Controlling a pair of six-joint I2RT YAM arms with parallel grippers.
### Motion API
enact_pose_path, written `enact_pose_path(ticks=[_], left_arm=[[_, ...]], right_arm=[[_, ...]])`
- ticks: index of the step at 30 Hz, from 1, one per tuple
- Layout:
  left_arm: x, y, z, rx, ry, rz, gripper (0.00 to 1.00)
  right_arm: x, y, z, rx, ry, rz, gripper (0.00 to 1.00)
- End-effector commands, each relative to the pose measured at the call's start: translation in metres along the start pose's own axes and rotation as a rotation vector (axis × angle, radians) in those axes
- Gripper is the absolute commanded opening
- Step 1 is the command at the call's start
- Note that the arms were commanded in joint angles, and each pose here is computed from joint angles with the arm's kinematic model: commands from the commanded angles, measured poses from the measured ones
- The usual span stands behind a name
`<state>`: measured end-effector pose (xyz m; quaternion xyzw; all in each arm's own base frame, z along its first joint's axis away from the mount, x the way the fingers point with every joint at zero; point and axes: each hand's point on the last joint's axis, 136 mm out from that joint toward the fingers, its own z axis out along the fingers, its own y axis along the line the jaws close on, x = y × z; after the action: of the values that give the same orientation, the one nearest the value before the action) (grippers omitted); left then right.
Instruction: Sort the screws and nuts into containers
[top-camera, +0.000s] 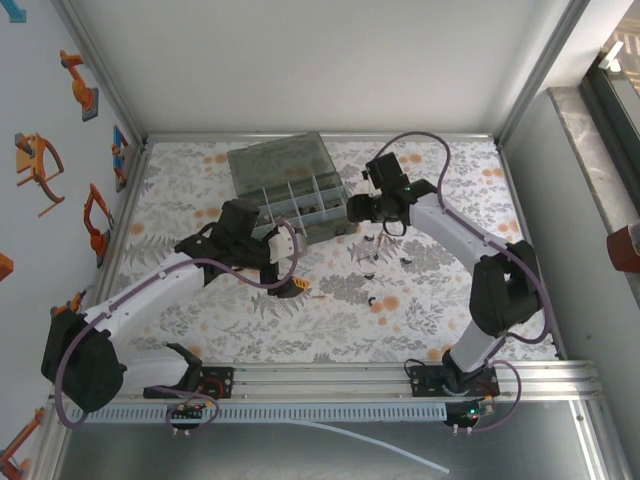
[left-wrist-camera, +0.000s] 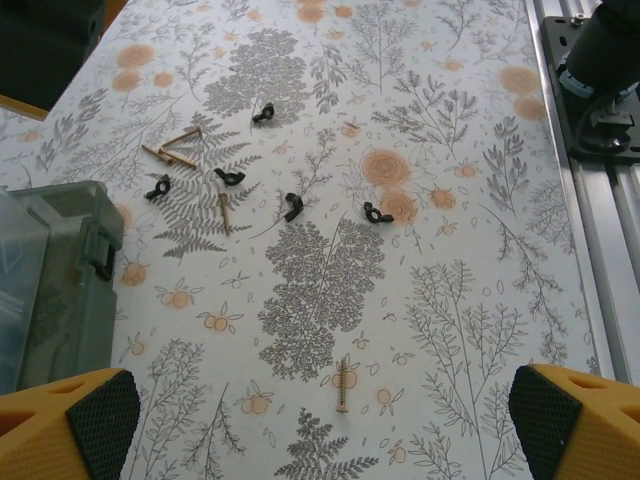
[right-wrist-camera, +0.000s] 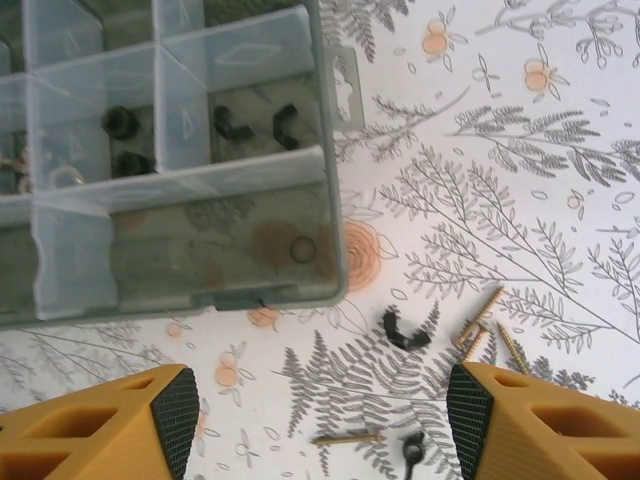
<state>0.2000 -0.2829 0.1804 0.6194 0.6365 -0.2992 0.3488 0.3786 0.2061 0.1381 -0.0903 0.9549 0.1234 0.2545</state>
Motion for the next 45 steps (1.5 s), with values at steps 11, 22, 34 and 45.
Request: enact_pose_path(ticks=[11,22,34,45], left_arm=[[0.001,-0.001,-0.001,0.002,0.019,0.032,0.97],[0.003,0.003,-0.002,-0.006,0.031,0.020,0.97],[0.005,0.005,0.000,0.001,0.046,-0.001,0.97],[0.006,0.007,0.000,0.001,0.055,-0.015,0.97]], right_arm=[[0.014,-0.026,0.040,0.055,0.137,-0.309,0.67],[0.028,-0.022,0.061,-0.044,0.203,-0.403,0.64],[0.052,-0.037,0.086,-0.072,0.282,-0.381,0.51],[0.064,-0.044,0.096,-0.064,0.357,-0.414,0.44]])
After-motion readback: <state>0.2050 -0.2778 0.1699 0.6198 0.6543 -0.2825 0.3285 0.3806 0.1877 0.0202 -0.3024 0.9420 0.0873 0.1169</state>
